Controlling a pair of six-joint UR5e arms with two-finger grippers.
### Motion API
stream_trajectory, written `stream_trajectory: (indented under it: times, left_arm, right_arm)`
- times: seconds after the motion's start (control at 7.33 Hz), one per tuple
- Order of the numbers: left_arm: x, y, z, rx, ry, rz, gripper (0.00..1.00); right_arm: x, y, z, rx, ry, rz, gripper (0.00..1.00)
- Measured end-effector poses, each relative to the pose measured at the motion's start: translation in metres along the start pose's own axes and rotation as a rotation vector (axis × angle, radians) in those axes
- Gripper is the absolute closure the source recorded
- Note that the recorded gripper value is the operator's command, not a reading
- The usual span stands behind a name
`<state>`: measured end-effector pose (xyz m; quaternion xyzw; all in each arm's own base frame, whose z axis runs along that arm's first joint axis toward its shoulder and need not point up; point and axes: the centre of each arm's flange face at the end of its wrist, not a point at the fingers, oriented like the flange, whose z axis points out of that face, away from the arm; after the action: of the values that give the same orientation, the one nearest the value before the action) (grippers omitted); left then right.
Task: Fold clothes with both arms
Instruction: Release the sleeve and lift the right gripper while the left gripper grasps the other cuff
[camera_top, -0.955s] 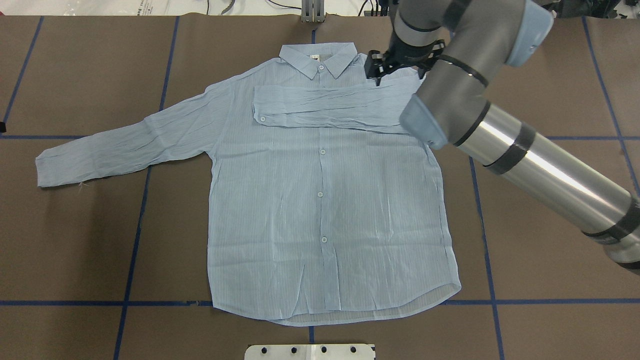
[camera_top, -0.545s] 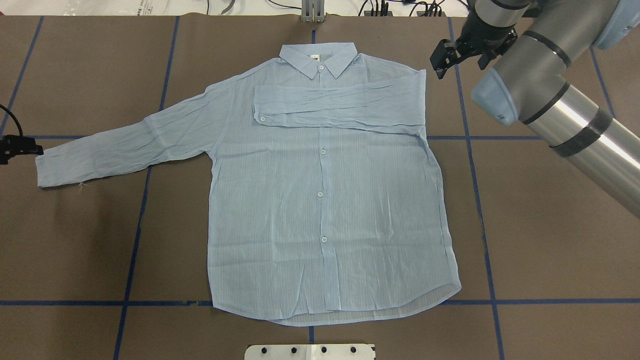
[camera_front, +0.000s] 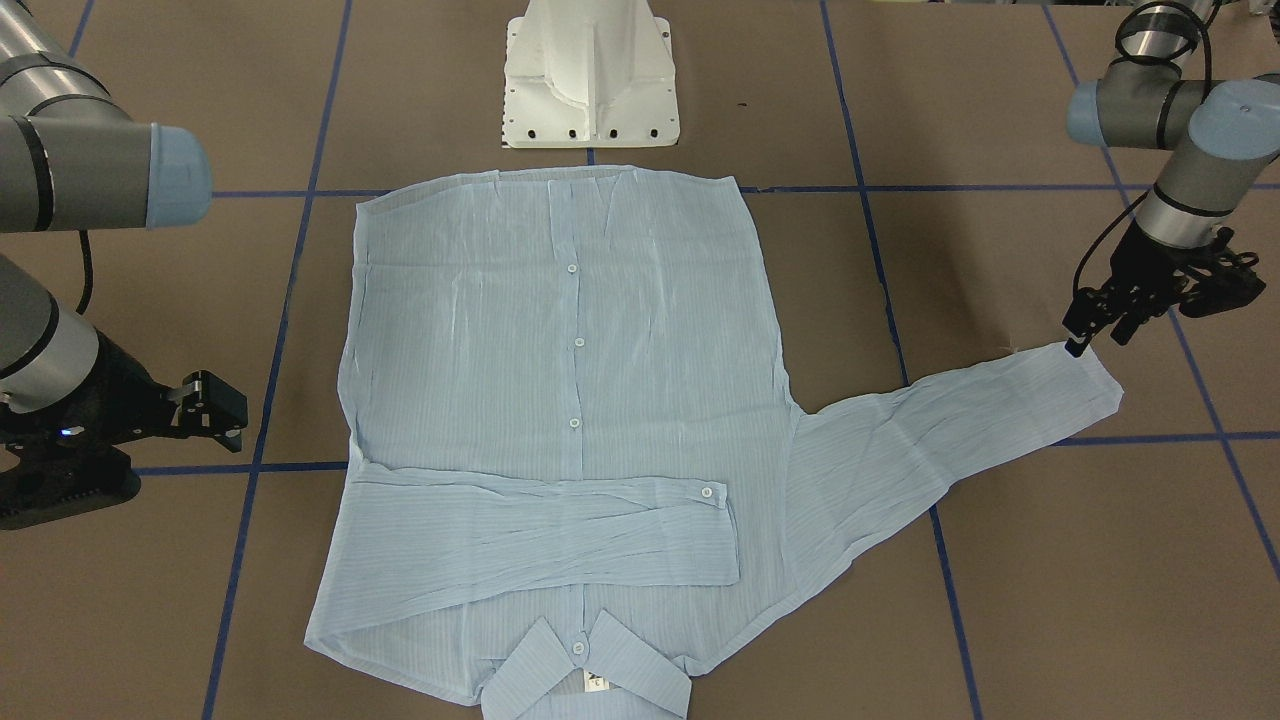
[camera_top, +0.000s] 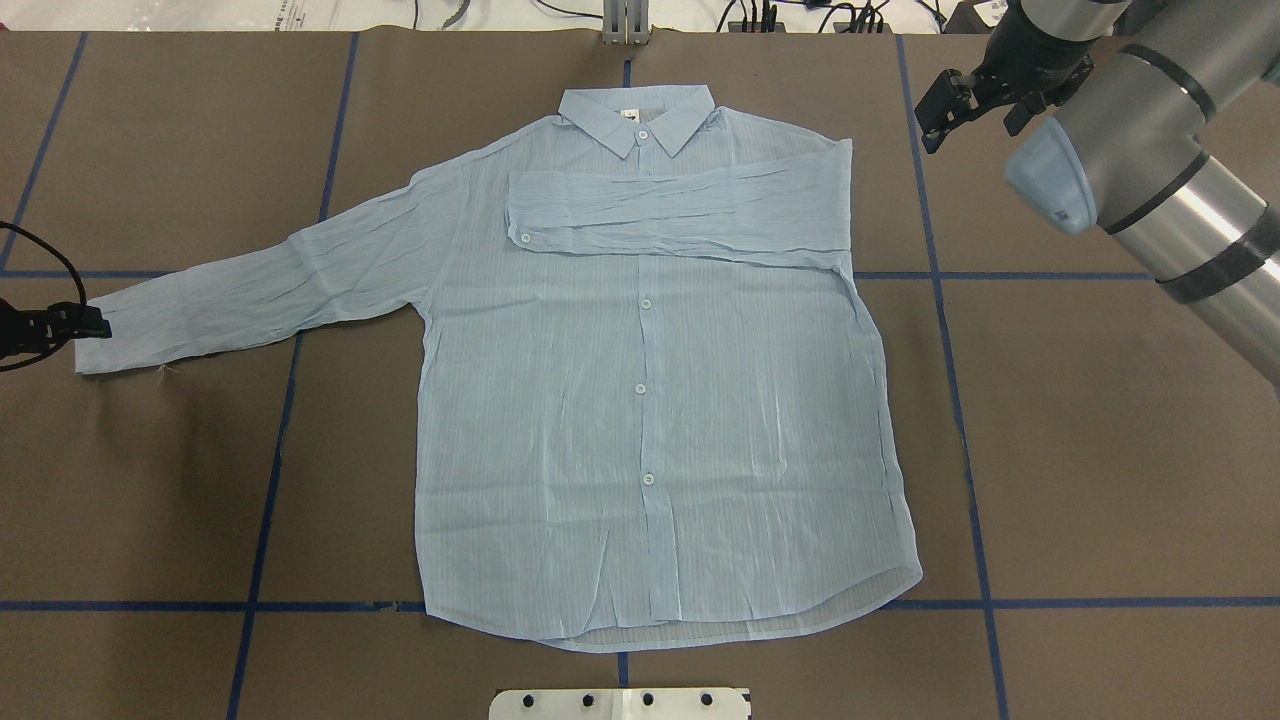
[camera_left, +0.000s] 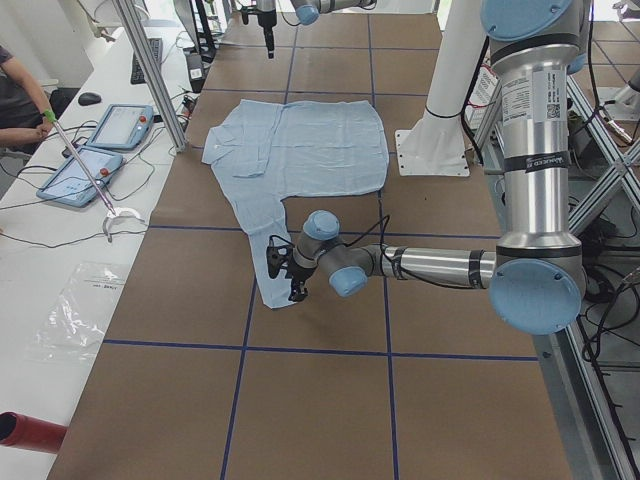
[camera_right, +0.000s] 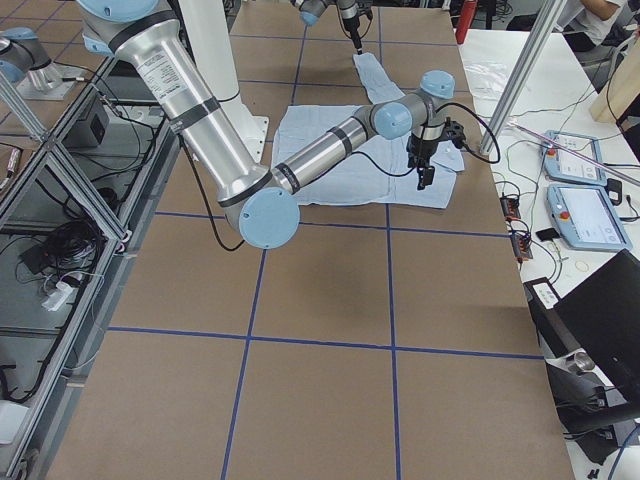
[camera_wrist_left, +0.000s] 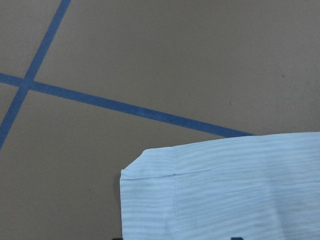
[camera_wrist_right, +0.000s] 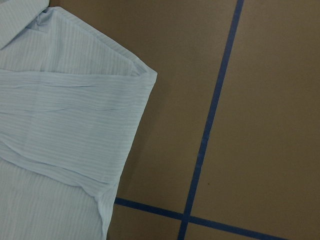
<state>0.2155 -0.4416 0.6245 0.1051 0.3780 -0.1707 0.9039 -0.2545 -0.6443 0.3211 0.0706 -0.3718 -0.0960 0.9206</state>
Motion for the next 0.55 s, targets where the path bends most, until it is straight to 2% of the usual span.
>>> stream_trajectory:
  times: [0.55]
  left_arm:
    - [-0.0098, 0.0054, 0.0137, -0.003, -0.035, -0.001, 0.45]
  right_arm:
    - [-0.0001, 0.0016, -0.002, 0.005, -0.002, -0.002, 0.0]
